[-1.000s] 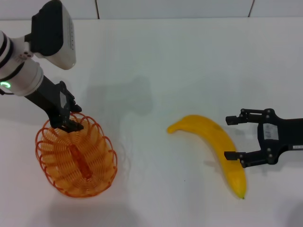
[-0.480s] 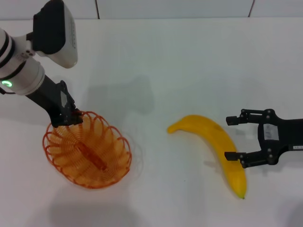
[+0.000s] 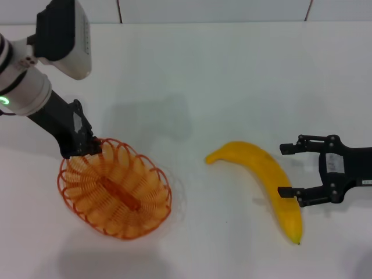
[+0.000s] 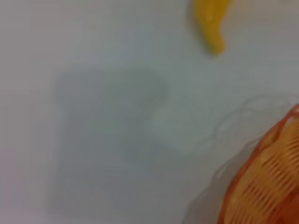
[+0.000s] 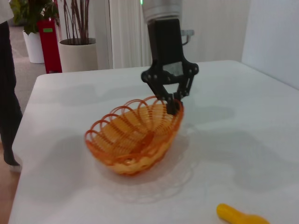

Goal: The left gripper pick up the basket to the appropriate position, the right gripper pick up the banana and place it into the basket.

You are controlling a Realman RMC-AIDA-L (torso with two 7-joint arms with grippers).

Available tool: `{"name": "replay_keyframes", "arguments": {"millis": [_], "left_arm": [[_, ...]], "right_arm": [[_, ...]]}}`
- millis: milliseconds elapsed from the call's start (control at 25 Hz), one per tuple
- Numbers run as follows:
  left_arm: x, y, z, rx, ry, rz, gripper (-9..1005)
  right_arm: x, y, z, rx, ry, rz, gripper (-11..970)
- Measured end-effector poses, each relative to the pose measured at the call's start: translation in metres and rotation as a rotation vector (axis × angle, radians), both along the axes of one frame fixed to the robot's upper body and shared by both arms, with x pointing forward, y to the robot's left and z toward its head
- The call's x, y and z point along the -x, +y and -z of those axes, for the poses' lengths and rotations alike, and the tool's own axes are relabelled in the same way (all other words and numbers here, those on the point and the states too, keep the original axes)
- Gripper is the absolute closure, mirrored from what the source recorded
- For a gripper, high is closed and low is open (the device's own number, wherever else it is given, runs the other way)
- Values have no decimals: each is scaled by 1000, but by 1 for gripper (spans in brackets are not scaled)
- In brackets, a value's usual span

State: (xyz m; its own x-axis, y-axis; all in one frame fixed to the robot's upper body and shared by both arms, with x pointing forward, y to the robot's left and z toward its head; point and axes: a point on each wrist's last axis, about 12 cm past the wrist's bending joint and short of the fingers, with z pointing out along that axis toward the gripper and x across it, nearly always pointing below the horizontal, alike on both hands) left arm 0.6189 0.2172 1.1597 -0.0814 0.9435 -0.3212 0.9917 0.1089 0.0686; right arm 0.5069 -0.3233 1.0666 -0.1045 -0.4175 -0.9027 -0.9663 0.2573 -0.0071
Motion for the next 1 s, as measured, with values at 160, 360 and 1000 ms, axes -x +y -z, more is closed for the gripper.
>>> {"name": "replay_keyframes", "arguments": {"millis": [160,360,1000], "left_arm": [[11,9,-16,52,17,-10,912],[18,24,-21,119,36,-127,919],[14,-3,-4,313,263,-552,928]], "right_arm": [[1,0,0,0,1,1,88],[0,0,0,-2,0,3,89],[-2,3,-1,-9,-6,0,90]]}}
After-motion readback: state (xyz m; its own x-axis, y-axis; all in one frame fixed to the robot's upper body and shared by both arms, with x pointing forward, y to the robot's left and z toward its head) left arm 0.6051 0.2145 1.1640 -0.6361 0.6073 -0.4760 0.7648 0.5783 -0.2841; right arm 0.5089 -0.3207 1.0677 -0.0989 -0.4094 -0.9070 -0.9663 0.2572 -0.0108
